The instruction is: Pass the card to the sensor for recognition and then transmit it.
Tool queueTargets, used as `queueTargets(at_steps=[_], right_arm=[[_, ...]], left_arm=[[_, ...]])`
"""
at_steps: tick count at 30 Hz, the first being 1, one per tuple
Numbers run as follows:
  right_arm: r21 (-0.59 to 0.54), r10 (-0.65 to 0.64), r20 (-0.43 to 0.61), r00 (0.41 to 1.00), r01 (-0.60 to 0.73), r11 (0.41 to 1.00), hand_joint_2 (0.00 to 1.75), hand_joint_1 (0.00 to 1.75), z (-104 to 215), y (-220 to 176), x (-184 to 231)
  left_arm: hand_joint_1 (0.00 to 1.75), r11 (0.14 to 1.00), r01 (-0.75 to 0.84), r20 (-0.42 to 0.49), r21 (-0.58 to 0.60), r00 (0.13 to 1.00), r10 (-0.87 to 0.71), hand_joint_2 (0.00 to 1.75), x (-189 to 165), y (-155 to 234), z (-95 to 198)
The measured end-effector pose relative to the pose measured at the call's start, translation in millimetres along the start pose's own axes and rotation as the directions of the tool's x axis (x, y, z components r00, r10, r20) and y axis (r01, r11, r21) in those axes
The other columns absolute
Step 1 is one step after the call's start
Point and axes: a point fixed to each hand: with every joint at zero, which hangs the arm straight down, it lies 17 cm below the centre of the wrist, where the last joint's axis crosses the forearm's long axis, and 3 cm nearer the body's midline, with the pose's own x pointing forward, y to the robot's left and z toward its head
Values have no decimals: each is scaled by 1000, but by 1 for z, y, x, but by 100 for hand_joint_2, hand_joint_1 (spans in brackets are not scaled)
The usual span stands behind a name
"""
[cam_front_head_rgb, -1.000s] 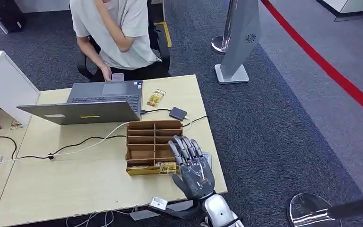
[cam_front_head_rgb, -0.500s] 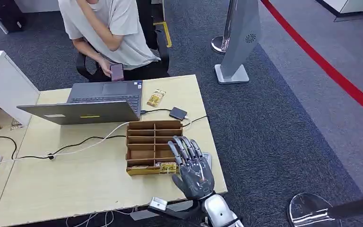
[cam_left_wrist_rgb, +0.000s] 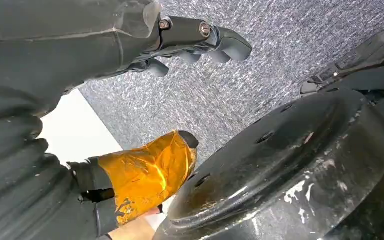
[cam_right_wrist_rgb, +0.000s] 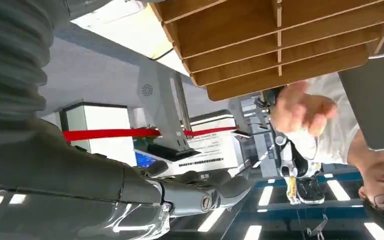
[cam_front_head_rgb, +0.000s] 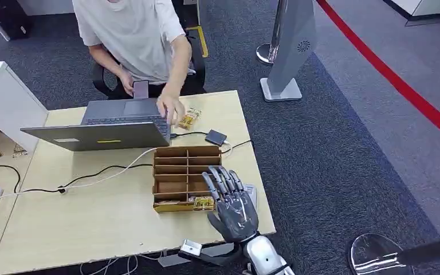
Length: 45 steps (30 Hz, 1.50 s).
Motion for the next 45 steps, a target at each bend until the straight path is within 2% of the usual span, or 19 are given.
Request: queueTargets(at_steps=[25,45], right_arm=[[11,3,-14,1000,-3,1000,175,0,0,4,-1],[-28,-7,27,1000,8,1000,175,0,-29,-6,14]], left_arm=[[0,1000,17,-5,0,1000,-17,175,-1,0,0],[0,999,43,-8,-3,999,-43,175,-3,4,1]])
